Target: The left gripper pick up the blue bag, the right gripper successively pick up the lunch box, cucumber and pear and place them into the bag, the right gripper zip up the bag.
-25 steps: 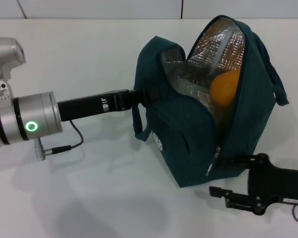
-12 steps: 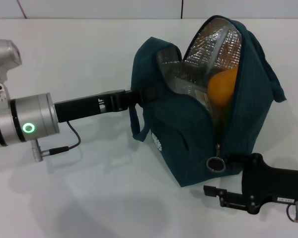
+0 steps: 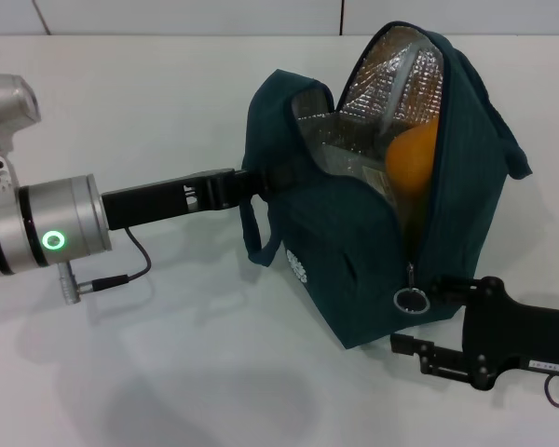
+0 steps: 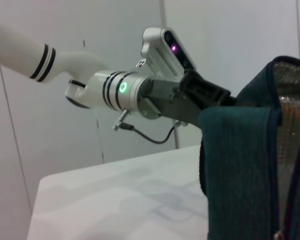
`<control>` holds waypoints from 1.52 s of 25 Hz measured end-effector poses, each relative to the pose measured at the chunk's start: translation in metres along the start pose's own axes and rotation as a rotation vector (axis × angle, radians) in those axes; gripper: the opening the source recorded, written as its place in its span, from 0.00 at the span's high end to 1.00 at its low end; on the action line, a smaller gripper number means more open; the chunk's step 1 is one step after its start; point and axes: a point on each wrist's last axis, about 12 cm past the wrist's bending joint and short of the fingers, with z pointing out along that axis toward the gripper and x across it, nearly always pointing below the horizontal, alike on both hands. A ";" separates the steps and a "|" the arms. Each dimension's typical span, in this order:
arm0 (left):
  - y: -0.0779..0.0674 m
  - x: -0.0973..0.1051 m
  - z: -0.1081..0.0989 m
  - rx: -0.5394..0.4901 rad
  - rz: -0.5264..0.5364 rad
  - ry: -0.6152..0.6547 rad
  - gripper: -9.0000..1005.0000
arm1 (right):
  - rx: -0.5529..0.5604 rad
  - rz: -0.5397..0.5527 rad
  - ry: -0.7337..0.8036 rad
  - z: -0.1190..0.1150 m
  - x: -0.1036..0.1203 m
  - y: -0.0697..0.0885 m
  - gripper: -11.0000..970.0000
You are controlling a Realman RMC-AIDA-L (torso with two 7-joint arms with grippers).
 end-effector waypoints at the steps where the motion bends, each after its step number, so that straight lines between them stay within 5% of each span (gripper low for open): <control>1: 0.000 0.000 0.000 0.000 0.000 0.000 0.91 | 0.007 0.004 -0.007 -0.002 0.000 0.000 0.42; 14: 0.000 0.000 0.000 0.001 0.000 0.000 0.91 | 0.034 0.019 -0.018 -0.008 0.001 0.000 0.43; 25: -0.001 0.002 0.001 0.006 -0.002 0.005 0.91 | 0.044 0.035 -0.016 -0.007 0.004 -0.001 0.80; 38: 0.001 0.008 -0.005 -0.005 -0.017 -0.001 0.91 | 0.044 0.043 -0.018 -0.009 0.005 0.002 0.80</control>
